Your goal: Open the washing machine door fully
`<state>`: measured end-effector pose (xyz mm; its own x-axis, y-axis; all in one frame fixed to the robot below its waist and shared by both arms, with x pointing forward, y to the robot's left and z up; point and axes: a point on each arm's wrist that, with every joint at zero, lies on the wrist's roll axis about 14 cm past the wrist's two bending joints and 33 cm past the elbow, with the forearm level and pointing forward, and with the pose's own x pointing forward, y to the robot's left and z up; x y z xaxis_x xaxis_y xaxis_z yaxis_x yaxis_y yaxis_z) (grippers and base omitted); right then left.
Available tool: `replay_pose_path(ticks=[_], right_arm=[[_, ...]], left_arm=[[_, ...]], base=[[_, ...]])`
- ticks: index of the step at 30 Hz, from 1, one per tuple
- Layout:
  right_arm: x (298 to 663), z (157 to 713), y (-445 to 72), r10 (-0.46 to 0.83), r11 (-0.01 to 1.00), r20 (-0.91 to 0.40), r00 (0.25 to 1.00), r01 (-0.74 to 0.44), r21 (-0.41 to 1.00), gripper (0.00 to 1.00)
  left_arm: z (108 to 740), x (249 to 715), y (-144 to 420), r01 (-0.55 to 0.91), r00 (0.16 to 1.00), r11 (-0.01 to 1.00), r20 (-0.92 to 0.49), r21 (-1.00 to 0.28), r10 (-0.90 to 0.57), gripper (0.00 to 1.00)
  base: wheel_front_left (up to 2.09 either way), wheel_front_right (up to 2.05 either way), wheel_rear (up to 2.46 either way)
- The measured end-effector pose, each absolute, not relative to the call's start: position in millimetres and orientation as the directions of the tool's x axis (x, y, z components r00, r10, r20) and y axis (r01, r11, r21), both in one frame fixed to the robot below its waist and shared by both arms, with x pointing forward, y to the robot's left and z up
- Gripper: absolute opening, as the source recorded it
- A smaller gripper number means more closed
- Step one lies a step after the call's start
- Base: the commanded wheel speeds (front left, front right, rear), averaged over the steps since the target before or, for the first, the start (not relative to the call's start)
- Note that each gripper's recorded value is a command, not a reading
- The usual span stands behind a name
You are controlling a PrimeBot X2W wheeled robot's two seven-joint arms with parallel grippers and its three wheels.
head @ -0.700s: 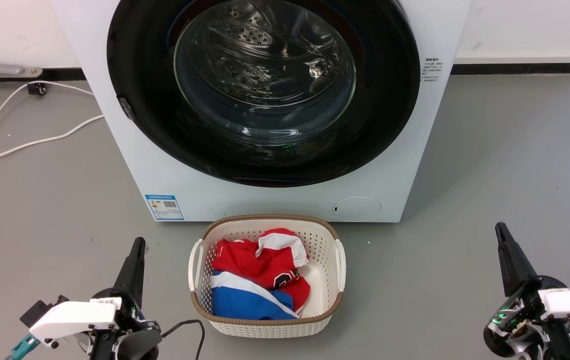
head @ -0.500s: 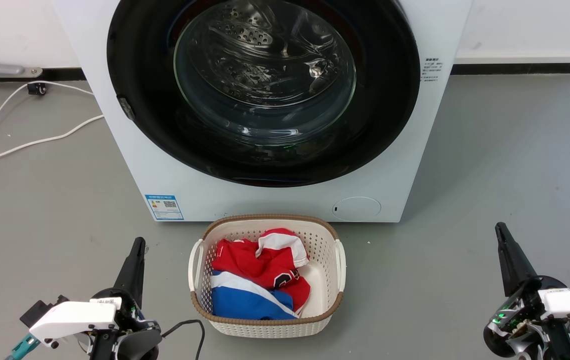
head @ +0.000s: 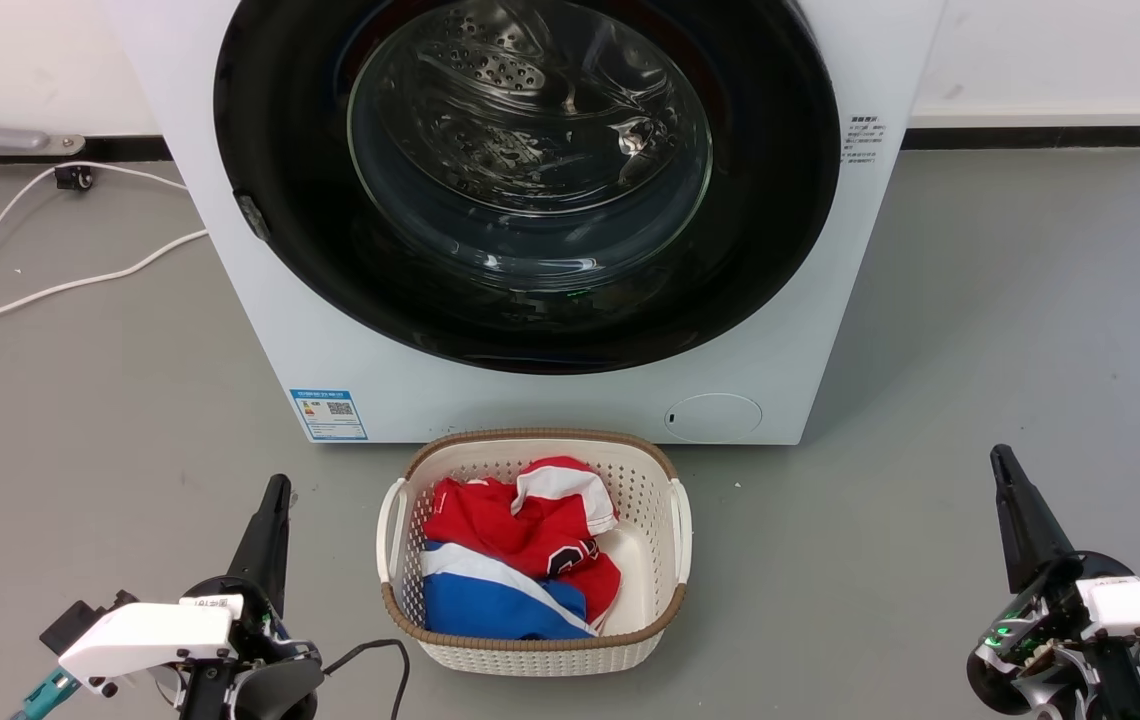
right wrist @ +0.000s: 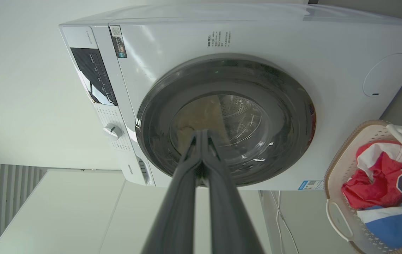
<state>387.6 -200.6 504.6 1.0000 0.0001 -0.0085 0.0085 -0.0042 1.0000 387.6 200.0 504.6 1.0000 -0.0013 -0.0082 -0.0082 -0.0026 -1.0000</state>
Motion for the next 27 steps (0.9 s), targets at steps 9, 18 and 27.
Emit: replay_pose_path(ticks=[9, 18, 27], right_arm=[[387.6, 504.5, -200.6, 0.000, -0.004, -0.009, 1.000, 0.009, 1.000, 0.00], [387.6, 504.5, -200.7, 0.000, -0.004, -0.008, 1.000, 0.008, 1.000, 0.00], [387.6, 504.5, -200.7, 0.000, -0.004, -0.008, 1.000, 0.008, 1.000, 0.00]], left_arm=[[504.6, 387.6, 200.0, -0.008, 1.000, -0.003, -0.008, -1.000, -0.001, 0.00], [504.6, 387.6, 200.1, -0.008, 1.000, -0.003, -0.008, -1.000, -0.001, 0.00], [504.6, 387.6, 200.2, -0.008, 1.000, -0.003, -0.008, -1.000, 0.000, 0.00]], base=[[0.00, 0.00, 0.00], [0.00, 0.00, 0.00], [0.00, 0.00, 0.00]])
